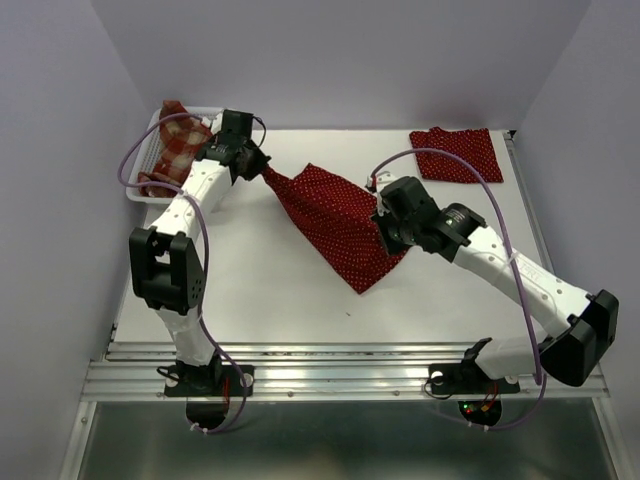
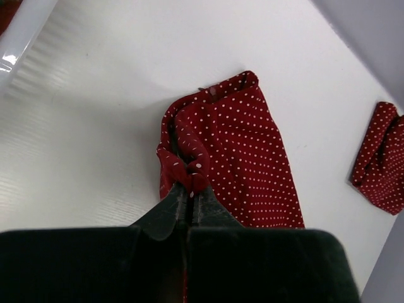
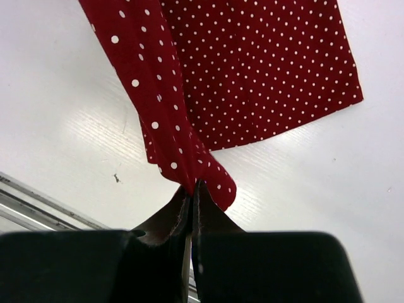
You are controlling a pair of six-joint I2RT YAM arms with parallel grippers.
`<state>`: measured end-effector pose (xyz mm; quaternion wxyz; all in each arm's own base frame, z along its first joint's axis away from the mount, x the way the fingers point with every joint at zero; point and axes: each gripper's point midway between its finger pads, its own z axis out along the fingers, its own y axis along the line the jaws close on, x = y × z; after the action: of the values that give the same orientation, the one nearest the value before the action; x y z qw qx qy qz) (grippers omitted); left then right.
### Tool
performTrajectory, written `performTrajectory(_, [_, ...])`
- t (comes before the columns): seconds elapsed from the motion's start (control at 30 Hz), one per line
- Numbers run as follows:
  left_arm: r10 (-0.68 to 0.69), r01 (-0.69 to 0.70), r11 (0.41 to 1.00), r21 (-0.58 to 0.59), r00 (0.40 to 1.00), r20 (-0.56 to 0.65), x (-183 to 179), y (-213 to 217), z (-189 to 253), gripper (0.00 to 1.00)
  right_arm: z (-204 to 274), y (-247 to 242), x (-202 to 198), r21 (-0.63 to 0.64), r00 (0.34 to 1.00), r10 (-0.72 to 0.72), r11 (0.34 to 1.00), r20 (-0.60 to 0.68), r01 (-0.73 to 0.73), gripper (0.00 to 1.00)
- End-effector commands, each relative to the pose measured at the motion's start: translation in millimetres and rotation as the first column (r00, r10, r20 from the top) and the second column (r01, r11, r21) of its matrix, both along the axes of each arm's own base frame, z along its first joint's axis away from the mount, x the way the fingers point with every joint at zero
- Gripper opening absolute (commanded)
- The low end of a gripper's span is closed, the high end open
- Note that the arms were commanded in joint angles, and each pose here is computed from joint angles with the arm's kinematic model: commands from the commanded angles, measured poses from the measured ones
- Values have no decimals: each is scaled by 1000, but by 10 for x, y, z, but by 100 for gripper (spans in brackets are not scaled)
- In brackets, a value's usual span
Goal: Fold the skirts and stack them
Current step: Flatten the skirt out
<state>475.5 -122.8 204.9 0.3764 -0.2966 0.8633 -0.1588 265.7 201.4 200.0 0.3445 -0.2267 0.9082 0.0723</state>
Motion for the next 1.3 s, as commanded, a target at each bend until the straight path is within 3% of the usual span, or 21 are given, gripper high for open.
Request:
performTrajectory(0.0, [38, -39, 998, 49, 999, 16, 35, 203, 205, 0, 331, 5, 66, 9, 997, 33, 999, 64, -33, 1])
performTrajectory(0.13, [50, -51, 999, 3, 992, 118, 51, 191, 582, 0, 679, -204, 377, -30, 976, -68, 997, 208, 75, 1])
performTrajectory(0.23, [56, -43, 997, -63, 971, 233, 20, 161, 1073, 0, 1095, -508, 780, -60, 899, -190, 971, 394, 231, 1])
performTrajectory(0.37, [75, -43, 994, -98, 932, 354, -108, 202, 1699, 0, 1761, -619, 997, -26, 814, -186, 971, 550, 239, 1])
performTrajectory(0.47, [113, -56, 990, -132, 871, 478, -329, 293, 2342, 0, 2304, -730, 926, -86, 744, -91, 977, 662, 196, 1])
performTrajectory(0.57, [129, -36, 985, -170, 809, 573, -643, 351, 2811, 0, 2835, -808, 768, -34, 658, -85, 986, 748, 166, 1])
performTrajectory(0.63, [146, -17, 979, -202, 752, 643, -948, 406, 3155, 0, 3204, -797, 537, 10, 600, -51, 997, 799, 71, 1])
performTrajectory(0.77, [174, 15, 970, -243, 656, 735, -1450, 485, 3564, 0, 3526, -741, 139, 45, 546, 15, 994, 838, -96, 1])
performTrajectory(0.83, [182, 30, 967, -255, 621, 762, -1653, 516, 3702, 0, 3619, -733, -6, 62, 534, 27, 987, 845, -147, 1])
performTrajectory(1.0, [140, 93, 963, -252, 627, 767, -1703, 391, 3714, 0, 3612, -691, 54, 80, 546, 12, 986, 838, -144, 1])
performTrajectory(1.27, [130, -4, 980, -198, 764, 632, -876, 284, 3007, 0, 3004, -766, 1138, -87, 631, -51, 979, 774, 185, 1])
